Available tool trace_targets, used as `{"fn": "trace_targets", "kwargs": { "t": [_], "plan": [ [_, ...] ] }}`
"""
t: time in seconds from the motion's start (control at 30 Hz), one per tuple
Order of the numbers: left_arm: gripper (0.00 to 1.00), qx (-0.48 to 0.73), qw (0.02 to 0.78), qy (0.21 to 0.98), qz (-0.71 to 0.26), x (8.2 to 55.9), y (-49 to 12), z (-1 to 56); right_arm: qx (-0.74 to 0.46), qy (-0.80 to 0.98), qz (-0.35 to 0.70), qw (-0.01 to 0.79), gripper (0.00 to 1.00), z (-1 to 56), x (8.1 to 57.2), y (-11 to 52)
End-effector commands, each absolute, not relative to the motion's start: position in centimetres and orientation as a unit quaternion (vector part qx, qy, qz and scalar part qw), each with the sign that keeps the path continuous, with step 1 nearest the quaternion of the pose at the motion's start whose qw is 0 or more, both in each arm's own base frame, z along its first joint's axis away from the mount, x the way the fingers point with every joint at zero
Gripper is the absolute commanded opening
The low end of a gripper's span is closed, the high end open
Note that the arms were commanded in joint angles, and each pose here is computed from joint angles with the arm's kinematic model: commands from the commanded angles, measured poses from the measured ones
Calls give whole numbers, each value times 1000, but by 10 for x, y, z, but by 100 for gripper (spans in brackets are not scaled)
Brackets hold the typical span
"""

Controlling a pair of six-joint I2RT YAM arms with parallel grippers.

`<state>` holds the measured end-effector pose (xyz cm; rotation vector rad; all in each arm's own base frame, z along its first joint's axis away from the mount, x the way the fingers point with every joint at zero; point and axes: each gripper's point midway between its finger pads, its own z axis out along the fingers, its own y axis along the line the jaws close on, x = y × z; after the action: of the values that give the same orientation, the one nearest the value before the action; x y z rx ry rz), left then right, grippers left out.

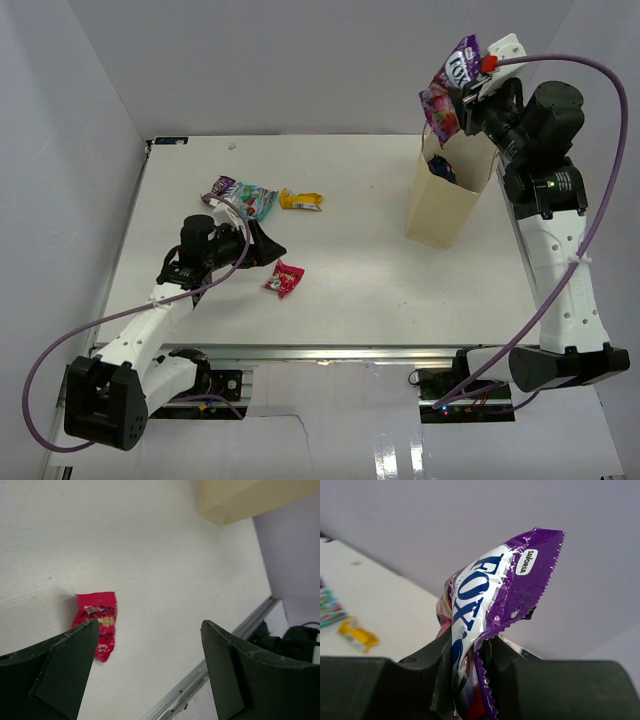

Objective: Place the snacks into the paper bag

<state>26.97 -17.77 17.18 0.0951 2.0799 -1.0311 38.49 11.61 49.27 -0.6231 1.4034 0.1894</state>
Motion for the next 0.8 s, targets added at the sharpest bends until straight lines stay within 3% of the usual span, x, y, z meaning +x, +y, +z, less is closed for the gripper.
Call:
{"fn": "trace_targets", "kwargs": {
  "t": [0.0, 0.13, 0.4, 0.5, 0.53, 0.63, 0.77],
  "plan": [
    [93, 26, 426, 849, -311, 291, -158, 160, -180, 659, -89, 724, 8, 493, 414, 42],
    [94, 34, 399, 876, -270, 297, -162, 138, -151, 702, -146, 681, 8, 453, 438, 16],
    [94, 42, 354, 916, -186, 295, -174, 103, -138, 777, -165, 591, 9, 362, 481, 4],
    [94, 34, 342, 927, -152, 290, -173, 91, -176, 788, -90, 582, 37, 345, 481, 27],
    [94, 30, 343, 928, -144, 290, -172, 90, -192, 788, -69, 582, 59, 342, 479, 35],
    [94, 23, 336, 932, -132, 289, -175, 82, -206, 780, -64, 588, 94, 349, 473, 38],
    [93, 26, 312, 944, -104, 292, -182, 65, -247, 761, -52, 597, 98, 364, 462, 40]
  ]
}}
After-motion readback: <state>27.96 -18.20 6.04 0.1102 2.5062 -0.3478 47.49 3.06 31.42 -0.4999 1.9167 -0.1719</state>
